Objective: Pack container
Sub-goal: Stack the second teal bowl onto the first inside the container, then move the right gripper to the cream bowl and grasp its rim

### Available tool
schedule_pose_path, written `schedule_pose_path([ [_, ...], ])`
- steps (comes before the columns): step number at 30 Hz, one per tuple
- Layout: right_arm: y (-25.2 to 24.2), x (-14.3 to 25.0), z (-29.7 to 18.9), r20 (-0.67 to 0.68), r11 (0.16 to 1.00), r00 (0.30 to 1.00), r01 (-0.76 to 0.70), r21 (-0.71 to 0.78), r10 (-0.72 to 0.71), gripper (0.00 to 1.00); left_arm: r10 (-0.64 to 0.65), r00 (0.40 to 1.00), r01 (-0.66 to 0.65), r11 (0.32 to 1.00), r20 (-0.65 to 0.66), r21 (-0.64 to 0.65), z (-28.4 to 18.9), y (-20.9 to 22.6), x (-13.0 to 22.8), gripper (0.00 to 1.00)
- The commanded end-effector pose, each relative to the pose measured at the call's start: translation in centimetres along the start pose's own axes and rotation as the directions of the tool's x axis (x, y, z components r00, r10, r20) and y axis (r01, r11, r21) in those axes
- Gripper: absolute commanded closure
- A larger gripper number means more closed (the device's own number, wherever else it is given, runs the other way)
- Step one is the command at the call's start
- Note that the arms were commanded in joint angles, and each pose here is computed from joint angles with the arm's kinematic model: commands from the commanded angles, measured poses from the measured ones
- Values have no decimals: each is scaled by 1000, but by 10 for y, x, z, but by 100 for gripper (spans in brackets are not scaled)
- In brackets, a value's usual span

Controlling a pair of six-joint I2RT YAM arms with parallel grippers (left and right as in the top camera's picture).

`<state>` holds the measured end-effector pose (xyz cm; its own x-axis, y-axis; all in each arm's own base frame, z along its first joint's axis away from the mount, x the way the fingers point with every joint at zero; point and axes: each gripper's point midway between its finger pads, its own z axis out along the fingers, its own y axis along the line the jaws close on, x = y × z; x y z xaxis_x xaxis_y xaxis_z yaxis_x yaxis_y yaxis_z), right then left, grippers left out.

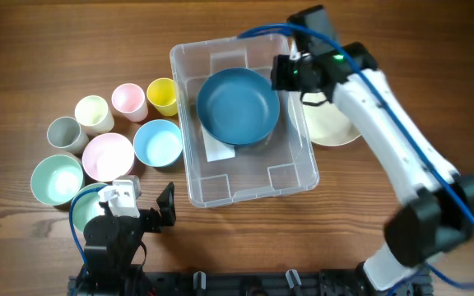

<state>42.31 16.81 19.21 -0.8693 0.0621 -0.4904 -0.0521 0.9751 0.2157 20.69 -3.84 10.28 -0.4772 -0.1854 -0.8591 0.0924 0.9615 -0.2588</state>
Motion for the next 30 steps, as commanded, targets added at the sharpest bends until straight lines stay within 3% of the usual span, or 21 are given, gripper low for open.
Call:
schedule_pose_path([
  [1, -47, -40, -99, 246, 989, 965, -114, 97, 87, 29, 6, 1000, -6, 1000, 4, 12, 0, -2, -1, 0],
  [5, -141, -24, -125, 251, 897, 920, -362, 253, 301, 26, 6, 1000, -6, 1000, 4, 12, 0, -2, -1, 0],
  [10, -213, 35, -83, 50, 792, 851, -506, 342, 523, 22, 6, 1000, -6, 1000, 4, 12, 0, -2, -1, 0],
  [13, -223, 82, -40, -105, 767, 796, -527, 366, 597, 21, 6, 1000, -6, 1000, 4, 12, 0, -2, -1, 0],
  [16, -224, 106, -12, -175, 782, 788, -505, 366, 591, 22, 6, 1000, -6, 1000, 4, 12, 0, -2, -1, 0],
  [26, -218, 129, 11, -222, 785, 765, -524, 330, 604, 23, 6, 1000, -6, 1000, 4, 12, 0, -2, -1, 0],
  [30, -224, 144, 35, -182, 761, 752, -562, 324, 633, 29, 6, 1000, -6, 1000, 4, 12, 0, -2, -1, 0],
])
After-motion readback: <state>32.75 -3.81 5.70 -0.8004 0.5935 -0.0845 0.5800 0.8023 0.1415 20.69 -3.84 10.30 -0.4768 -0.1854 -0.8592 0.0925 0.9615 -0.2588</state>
